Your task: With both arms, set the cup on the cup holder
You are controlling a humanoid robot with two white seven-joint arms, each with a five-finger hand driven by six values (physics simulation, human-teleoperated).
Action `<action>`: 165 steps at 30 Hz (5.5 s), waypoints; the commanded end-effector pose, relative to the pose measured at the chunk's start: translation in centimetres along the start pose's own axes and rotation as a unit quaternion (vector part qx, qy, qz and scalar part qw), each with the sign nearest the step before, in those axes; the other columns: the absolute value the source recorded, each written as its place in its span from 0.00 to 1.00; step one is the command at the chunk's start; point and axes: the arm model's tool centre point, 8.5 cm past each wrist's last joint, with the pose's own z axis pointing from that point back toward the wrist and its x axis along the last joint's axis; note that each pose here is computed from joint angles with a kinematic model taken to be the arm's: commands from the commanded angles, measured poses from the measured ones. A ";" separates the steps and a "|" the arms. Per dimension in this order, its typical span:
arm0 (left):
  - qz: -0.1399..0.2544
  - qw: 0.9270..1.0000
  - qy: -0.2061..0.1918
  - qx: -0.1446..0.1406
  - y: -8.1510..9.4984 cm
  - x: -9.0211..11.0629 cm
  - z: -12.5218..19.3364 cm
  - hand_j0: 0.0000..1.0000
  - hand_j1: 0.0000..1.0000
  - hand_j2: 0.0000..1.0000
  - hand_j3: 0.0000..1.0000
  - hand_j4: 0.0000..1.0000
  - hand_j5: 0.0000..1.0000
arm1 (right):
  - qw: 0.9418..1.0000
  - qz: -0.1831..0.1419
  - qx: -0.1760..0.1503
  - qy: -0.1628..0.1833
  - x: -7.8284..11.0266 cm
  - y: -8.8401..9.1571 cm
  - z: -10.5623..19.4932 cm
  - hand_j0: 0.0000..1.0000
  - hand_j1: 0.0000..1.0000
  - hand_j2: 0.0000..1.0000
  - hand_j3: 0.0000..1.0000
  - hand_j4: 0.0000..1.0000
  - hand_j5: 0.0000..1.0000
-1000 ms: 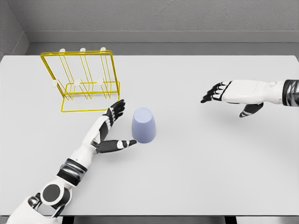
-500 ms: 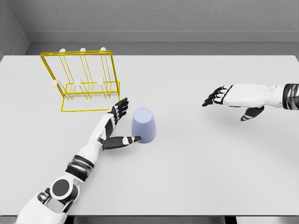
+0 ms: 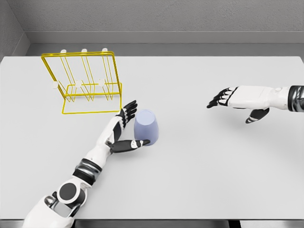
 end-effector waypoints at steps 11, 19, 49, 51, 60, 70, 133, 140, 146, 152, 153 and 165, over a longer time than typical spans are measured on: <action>0.006 1.000 0.006 -0.002 -0.6 0.3 -0.8 1.00 1.00 1.00 1.00 1.00 1.00 | 1.000 -0.010 0.003 -0.003 0.1 0.7 -0.2 1.00 1.00 1.00 1.00 1.00 1.00; 0.002 1.000 0.002 -0.002 -1.4 0.4 -1.2 1.00 1.00 1.00 1.00 1.00 1.00 | 1.000 -0.010 0.004 -0.001 0.0 0.8 -0.1 1.00 1.00 1.00 1.00 1.00 1.00; 0.005 1.000 0.003 -0.001 -1.6 0.3 -1.3 0.70 0.70 0.70 0.70 0.70 0.70 | 1.000 -0.026 0.006 0.009 -0.9 1.5 -0.2 1.00 1.00 1.00 1.00 1.00 1.00; 0.004 1.000 0.003 0.000 -1.5 0.3 -1.3 0.68 0.68 0.68 0.68 0.68 0.68 | 1.000 -0.026 0.006 0.009 -0.9 1.5 -0.2 1.00 1.00 1.00 1.00 1.00 1.00; 0.004 1.000 0.002 0.000 -1.5 0.3 -1.3 0.66 0.66 0.66 0.66 0.66 0.66 | 0.999 -0.031 0.007 0.013 -1.2 1.8 -0.3 1.00 1.00 1.00 1.00 1.00 1.00; 0.005 1.000 -0.013 0.000 -1.3 1.1 -1.3 0.66 0.66 0.66 0.66 0.66 0.66 | 0.999 -0.034 -0.001 0.001 -0.7 1.4 -1.5 1.00 1.00 1.00 1.00 1.00 1.00; 0.007 0.963 -0.263 0.049 3.6 11.7 -3.5 0.62 0.62 0.62 0.62 0.62 0.62 | 0.999 -0.050 0.000 0.000 -1.0 2.2 -2.7 1.00 1.00 1.00 1.00 1.00 1.00; 0.005 0.963 -0.263 0.063 5.2 11.9 -3.1 0.62 0.62 0.62 0.62 0.62 0.62 | 0.999 -0.050 0.000 0.000 -1.1 2.2 -2.7 1.00 1.00 1.00 1.00 1.00 1.00; -0.001 0.962 -0.263 0.074 6.5 12.1 -2.7 0.62 0.62 0.62 0.62 0.62 0.62 | 0.999 -0.051 0.001 -0.001 -1.0 2.3 -2.8 1.00 1.00 1.00 1.00 1.00 1.00; -0.003 0.962 -0.262 0.080 7.3 12.1 -2.4 0.62 0.62 0.62 0.62 0.62 0.62 | 0.999 -0.050 0.001 0.000 -1.0 2.2 -2.7 1.00 1.00 1.00 1.00 1.00 1.00; -0.004 0.962 -0.262 0.080 7.3 12.1 -2.4 0.62 0.62 0.62 0.62 0.62 0.62 | 0.999 -0.050 0.001 0.000 -1.0 2.2 -2.7 1.00 1.00 1.00 1.00 1.00 1.00; -0.012 0.962 -0.259 0.085 8.0 12.3 -2.2 0.62 0.62 0.62 0.62 0.62 0.62 | 0.999 -0.054 0.002 0.004 -1.3 2.5 -2.6 1.00 1.00 1.00 1.00 1.00 1.00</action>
